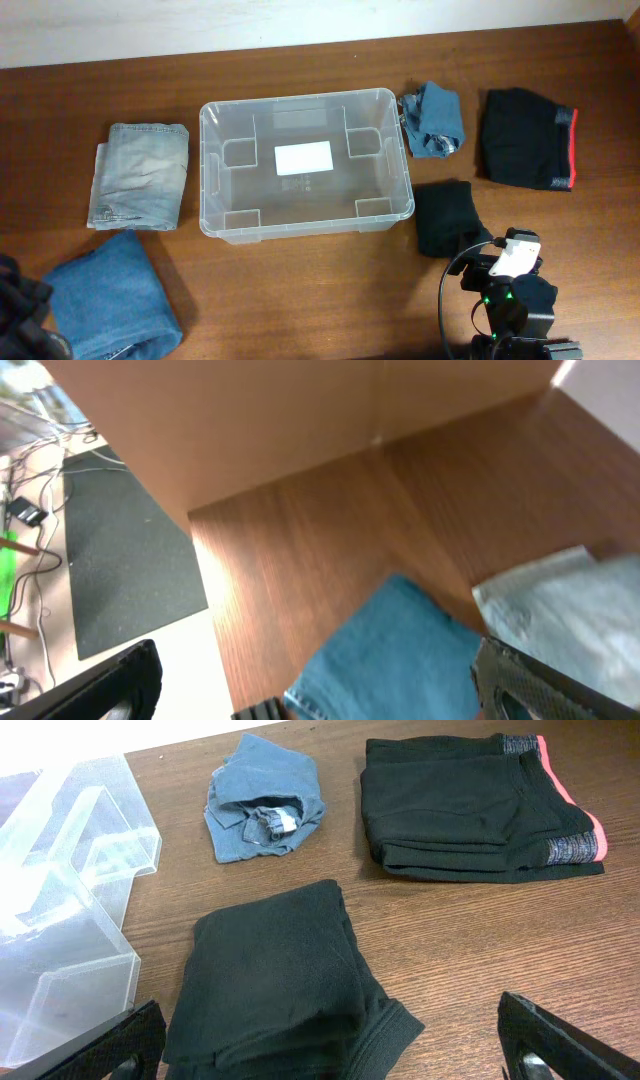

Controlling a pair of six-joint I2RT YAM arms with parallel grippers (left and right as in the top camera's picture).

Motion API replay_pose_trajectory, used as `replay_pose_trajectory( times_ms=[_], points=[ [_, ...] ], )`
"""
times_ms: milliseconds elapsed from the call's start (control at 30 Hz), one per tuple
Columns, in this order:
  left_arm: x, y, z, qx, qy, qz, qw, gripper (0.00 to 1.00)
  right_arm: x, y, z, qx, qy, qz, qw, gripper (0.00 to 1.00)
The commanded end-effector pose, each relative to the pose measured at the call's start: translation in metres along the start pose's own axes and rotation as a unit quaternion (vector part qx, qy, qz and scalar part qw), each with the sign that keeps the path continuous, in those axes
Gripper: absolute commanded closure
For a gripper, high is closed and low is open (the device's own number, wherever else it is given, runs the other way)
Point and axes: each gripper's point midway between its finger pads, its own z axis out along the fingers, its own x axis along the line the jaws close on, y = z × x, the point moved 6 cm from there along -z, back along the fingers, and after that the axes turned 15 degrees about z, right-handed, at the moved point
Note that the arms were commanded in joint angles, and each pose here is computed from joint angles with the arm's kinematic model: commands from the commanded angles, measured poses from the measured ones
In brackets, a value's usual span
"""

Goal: Pack container
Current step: 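Grasp the dark-blue jeans with the left gripper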

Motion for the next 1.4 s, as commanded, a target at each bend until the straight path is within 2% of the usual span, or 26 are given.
replay_pose_trajectory(
  times_ms=[0,100,167,267,333,400,467,567,667,833,1100,1367],
  points=[
    [-0.007,0.014,0.01,-0.002,-0.003,0.041,0.999,0.01,-0.001,-0.001,0.001,0.0,-0.001,-0.002,1.0,0.02],
    [-0.023,0.026,0.035,0.023,-0.041,0.088,0.995,0.01,-0.001,-0.001,0.001,0.0,-0.001,-0.002,1.0,0.02],
    [-0.021,0.034,0.059,0.058,-0.042,0.064,0.995,0.01,-0.001,-0.001,0.001,0.0,-0.001,-0.002,1.0,0.02],
    [0.005,0.04,0.088,0.11,-0.044,-0.026,0.993,0.01,-0.001,-0.001,0.001,0.0,-0.001,-0.002,1.0,0.02],
    [0.021,0.04,0.109,0.124,-0.049,-0.062,0.989,0.01,-0.001,-0.001,0.001,0.0,-0.001,-0.002,1.0,0.02],
    [0.024,0.04,0.123,0.137,-0.064,-0.053,0.987,0.01,-0.001,-0.001,0.001,0.0,-0.001,-0.002,1.0,0.02],
    [0.015,0.035,0.155,0.17,-0.127,-0.019,0.977,0.01,-0.001,-0.001,0.001,0.0,-0.001,-0.002,1.0,0.02],
    [-0.015,0.027,0.189,0.192,-0.271,0.04,0.942,0.01,-0.001,-0.001,0.001,0.0,-0.001,-0.002,1.0,0.02],
    [-0.039,0.013,0.217,0.212,-0.385,0.067,0.896,0.01,-0.001,-0.001,0.001,0.0,-0.001,-0.002,1.0,0.02],
    [-0.053,-0.021,0.26,0.302,-0.425,0.061,0.851,0.01,-0.001,-0.001,0.001,0.0,-0.001,-0.002,1.0,0.01],
    [-0.059,-0.06,0.311,0.371,-0.434,0.06,0.819,0.01,-0.001,-0.001,0.001,0.0,-0.001,-0.002,1.0,0.02],
    [-0.075,-0.13,0.348,0.456,-0.453,0.027,0.766,0.01,-0.001,-0.001,0.001,0.0,-0.001,-0.002,1.0,0.02]
  ],
)
